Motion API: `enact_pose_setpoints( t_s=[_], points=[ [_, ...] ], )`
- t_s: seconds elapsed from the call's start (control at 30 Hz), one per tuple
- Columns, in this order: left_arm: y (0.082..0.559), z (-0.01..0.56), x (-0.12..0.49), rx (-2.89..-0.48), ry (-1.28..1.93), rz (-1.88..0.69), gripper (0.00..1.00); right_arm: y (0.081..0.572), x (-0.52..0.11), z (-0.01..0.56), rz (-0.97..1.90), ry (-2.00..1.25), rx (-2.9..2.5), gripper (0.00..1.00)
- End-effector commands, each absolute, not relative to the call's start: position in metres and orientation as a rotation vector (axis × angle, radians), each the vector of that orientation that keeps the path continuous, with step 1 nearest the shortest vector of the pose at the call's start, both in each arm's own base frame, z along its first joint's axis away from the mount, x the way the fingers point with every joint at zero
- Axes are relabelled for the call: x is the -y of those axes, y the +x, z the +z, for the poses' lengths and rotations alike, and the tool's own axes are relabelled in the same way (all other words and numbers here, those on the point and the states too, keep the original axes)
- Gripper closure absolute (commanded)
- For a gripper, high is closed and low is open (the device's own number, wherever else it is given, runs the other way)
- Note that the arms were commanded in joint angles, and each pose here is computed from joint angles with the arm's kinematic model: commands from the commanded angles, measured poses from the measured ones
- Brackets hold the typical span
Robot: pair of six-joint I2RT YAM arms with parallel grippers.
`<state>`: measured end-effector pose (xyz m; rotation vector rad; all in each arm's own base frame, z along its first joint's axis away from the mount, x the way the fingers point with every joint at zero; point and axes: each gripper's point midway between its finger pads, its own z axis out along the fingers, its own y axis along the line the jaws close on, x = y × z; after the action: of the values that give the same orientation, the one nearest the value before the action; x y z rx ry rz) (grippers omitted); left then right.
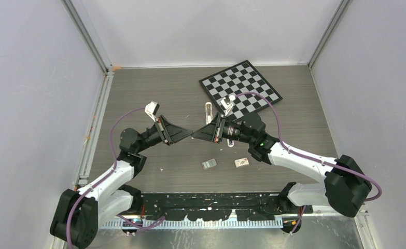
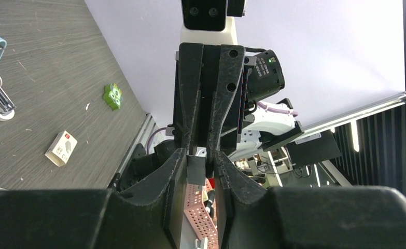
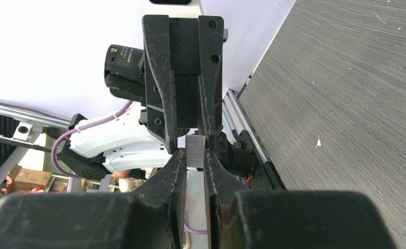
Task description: Load the staples into the stapler
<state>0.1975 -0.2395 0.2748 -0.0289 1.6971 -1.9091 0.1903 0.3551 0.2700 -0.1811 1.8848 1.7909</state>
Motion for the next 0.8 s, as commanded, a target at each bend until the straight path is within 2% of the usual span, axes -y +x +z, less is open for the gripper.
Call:
enact_pose_setpoints(
  t_s=[0.0,0.77],
  points=[
    [0.1953,0.2851,0.2383,-1.629,0.001,-1.915,0.75,0.1892,-0.3561,0.2848,1.828,-0.209,-1.811,0.8],
    [0.2024,0.2787,0.2343,-1.619,-0.096,-1.908,0.81,0.1887,-0.3579,0.2756,1.854,-0.198,-1.816,0.77]
  ],
)
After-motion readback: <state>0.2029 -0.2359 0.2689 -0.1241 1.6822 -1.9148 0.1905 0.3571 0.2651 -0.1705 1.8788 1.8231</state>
